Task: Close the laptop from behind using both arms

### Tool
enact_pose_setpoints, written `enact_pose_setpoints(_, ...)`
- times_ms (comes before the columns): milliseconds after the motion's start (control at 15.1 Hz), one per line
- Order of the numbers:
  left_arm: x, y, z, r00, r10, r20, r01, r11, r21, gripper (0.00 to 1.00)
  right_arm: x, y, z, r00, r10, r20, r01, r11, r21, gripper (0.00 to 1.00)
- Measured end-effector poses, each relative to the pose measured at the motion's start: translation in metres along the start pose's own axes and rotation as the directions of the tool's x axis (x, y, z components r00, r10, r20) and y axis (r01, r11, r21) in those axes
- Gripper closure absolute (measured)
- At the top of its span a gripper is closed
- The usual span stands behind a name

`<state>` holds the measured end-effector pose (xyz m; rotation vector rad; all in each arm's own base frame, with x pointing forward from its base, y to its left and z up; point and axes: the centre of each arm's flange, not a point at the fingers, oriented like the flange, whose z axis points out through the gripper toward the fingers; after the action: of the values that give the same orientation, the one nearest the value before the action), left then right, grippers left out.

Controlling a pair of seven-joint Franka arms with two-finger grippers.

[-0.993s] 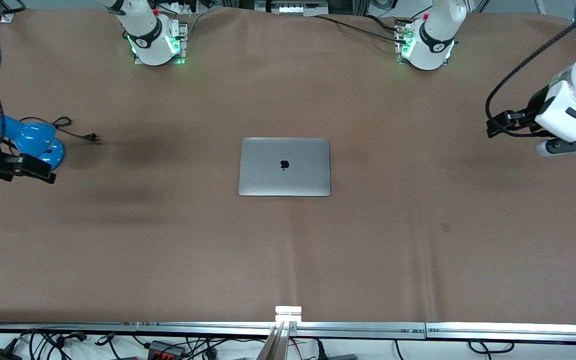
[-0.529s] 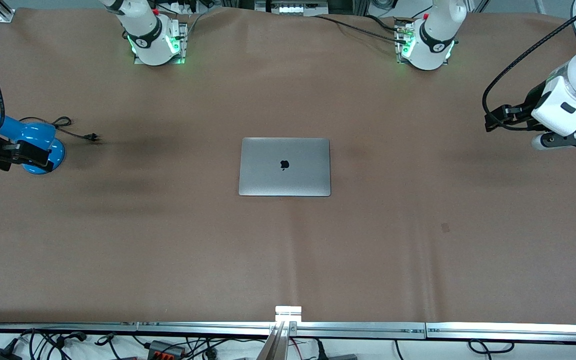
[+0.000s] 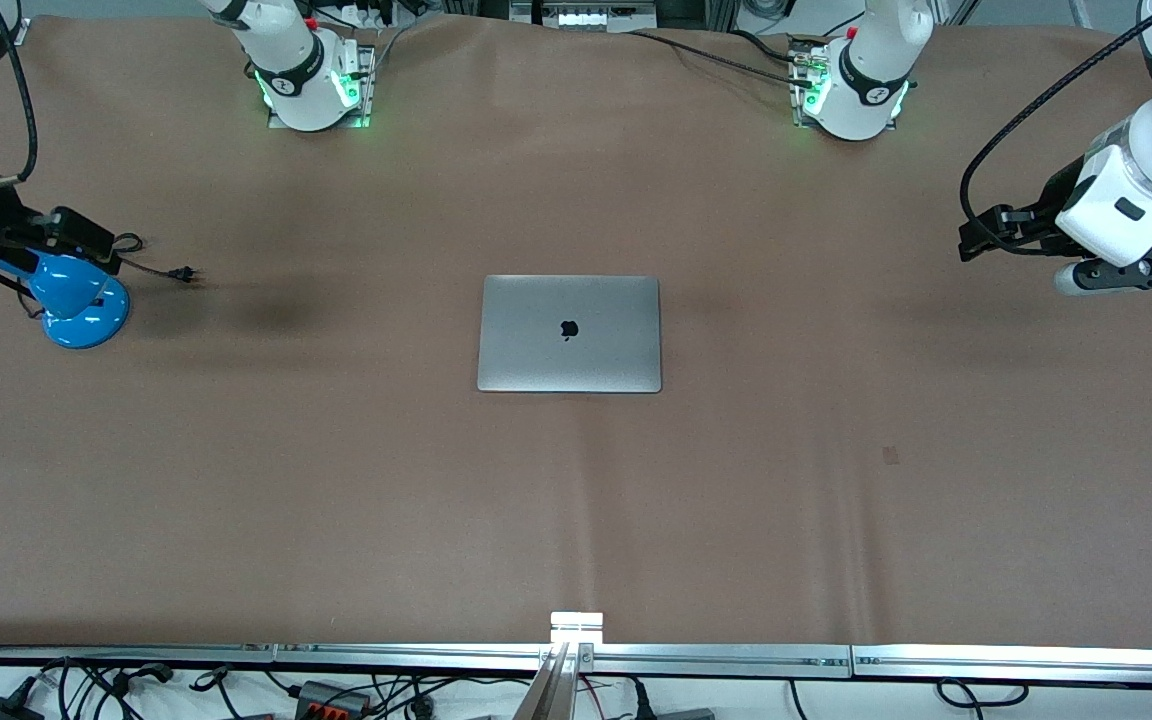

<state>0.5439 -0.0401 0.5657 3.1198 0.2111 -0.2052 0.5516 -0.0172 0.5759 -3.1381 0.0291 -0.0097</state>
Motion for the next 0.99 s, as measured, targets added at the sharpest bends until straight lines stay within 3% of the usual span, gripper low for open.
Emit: enact_pose_setpoints(993,0.0041,-0.0081,-0.0008,0.999,-0.041,-0.016,0.041,0.999,-0.010,0.00,-0.0064,-0.0059,-0.0013,1.000,-0.011,0.003,0.011,1.000,0.001,0.00)
